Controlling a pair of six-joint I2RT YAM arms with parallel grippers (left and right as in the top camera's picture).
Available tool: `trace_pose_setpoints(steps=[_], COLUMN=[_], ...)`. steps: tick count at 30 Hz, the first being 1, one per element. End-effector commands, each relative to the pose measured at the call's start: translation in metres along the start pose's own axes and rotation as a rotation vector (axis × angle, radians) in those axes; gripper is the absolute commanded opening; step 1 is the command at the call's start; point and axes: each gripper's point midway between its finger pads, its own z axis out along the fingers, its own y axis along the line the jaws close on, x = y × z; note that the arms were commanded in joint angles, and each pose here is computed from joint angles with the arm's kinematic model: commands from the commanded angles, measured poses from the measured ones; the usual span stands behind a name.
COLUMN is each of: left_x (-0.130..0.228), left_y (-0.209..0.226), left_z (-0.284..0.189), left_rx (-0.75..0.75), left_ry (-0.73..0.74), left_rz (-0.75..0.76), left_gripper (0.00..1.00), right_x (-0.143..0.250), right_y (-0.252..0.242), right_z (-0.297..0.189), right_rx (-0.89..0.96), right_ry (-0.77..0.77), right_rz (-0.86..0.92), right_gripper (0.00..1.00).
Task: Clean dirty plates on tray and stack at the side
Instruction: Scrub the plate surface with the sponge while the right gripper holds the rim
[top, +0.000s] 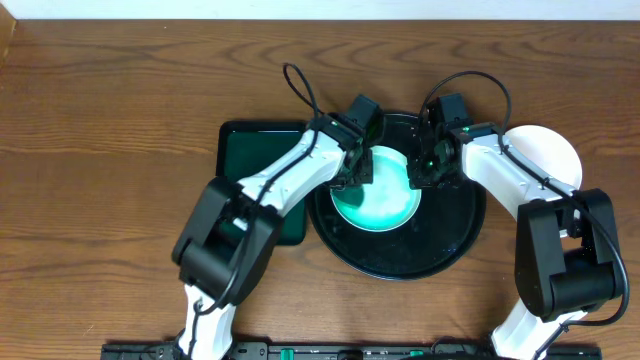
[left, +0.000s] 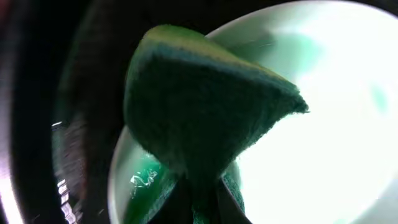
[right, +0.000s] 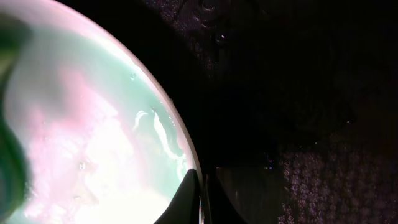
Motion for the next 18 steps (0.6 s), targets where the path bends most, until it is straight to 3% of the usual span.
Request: trace_pose_setpoints(steps=[1, 13, 18], left_x=[0.022, 0.06, 0.055], left_y=[0.003, -0.049, -0.064], left_z=[0.025, 0.02, 0.003], left_rx=[0.008, 0.269, 0.349], left_ry=[0.114, 0.318, 0.301], left_rz=[-0.04, -0.02, -0.005], left_gripper=[0.07, 0.07, 0.07], right_x=[0.002, 0.002, 0.002], right_y=[0.011, 0.011, 0.011], right_z=[-0.002, -0.002, -0.002], right_rx=[-0.032, -0.032, -0.032], right_ry=[-0.001, -0.002, -0.002], right_rz=[-0.014, -0.014, -0.014], right_gripper=[0.01, 0.01, 0.01])
